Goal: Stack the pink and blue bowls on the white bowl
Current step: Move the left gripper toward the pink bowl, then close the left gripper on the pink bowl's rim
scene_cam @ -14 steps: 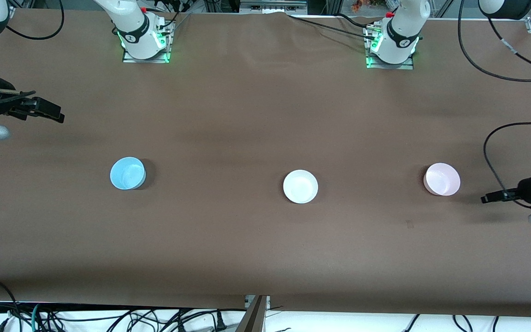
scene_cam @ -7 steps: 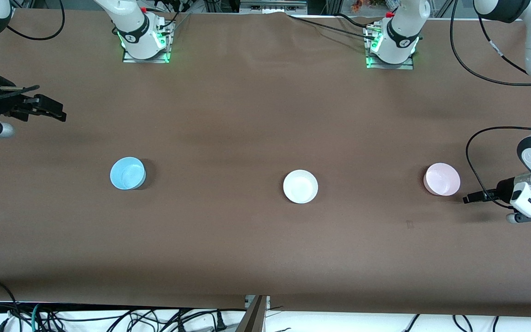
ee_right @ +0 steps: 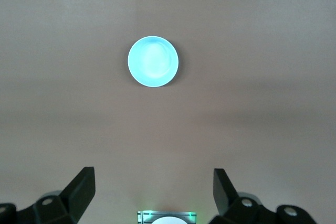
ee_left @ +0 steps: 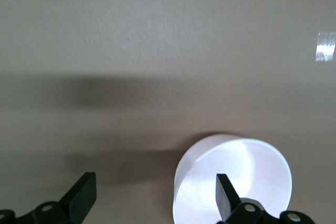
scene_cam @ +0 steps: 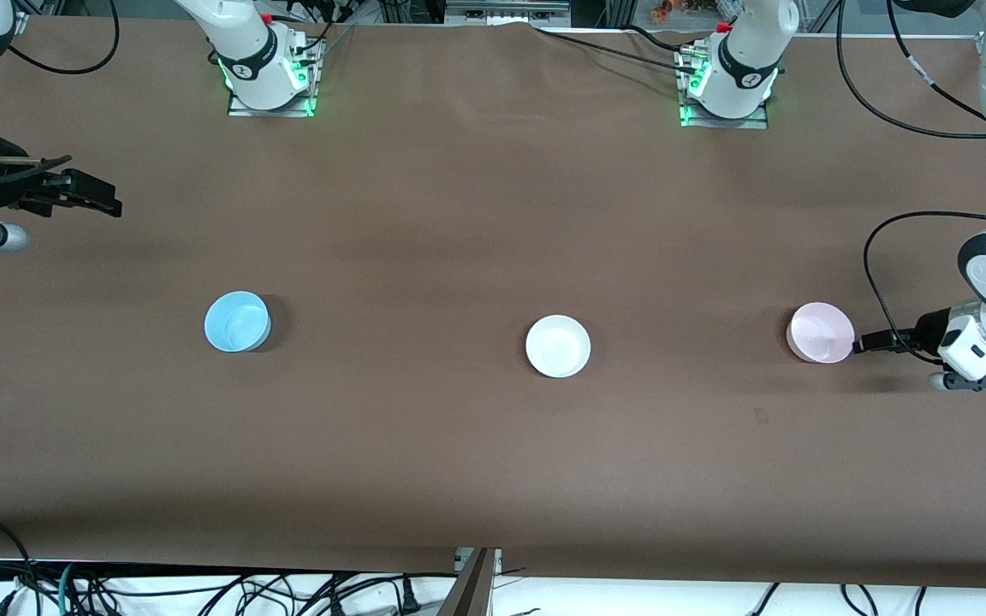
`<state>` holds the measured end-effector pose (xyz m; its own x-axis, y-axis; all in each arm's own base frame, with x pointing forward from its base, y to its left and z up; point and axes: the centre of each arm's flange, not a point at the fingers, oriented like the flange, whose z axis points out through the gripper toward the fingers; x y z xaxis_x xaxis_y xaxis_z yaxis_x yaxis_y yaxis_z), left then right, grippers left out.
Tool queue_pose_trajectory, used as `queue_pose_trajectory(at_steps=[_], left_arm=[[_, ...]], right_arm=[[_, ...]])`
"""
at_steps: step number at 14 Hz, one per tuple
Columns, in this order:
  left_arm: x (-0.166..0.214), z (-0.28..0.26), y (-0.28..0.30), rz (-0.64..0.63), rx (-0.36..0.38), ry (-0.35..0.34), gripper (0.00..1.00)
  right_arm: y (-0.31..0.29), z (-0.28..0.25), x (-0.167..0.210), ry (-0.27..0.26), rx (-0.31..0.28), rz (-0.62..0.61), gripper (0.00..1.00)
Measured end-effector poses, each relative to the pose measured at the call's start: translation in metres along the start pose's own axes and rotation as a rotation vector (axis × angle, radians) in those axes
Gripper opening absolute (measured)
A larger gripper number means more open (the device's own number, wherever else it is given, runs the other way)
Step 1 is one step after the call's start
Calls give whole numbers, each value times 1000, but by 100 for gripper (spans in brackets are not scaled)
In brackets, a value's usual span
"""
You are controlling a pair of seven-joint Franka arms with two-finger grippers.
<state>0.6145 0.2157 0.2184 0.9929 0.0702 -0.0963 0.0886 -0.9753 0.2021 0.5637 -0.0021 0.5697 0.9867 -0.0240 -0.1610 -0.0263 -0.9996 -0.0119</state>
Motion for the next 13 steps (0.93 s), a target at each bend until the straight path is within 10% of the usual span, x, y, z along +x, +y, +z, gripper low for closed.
queue_pose_trajectory(at_steps=[6,13], left_arm=[[-22,28,2,22,32,27,94],[-21,26,10,42,33,30,39]], right_arm=[[0,0,0,-1,0,108,100],[0,0,0,-1,0,117,100]])
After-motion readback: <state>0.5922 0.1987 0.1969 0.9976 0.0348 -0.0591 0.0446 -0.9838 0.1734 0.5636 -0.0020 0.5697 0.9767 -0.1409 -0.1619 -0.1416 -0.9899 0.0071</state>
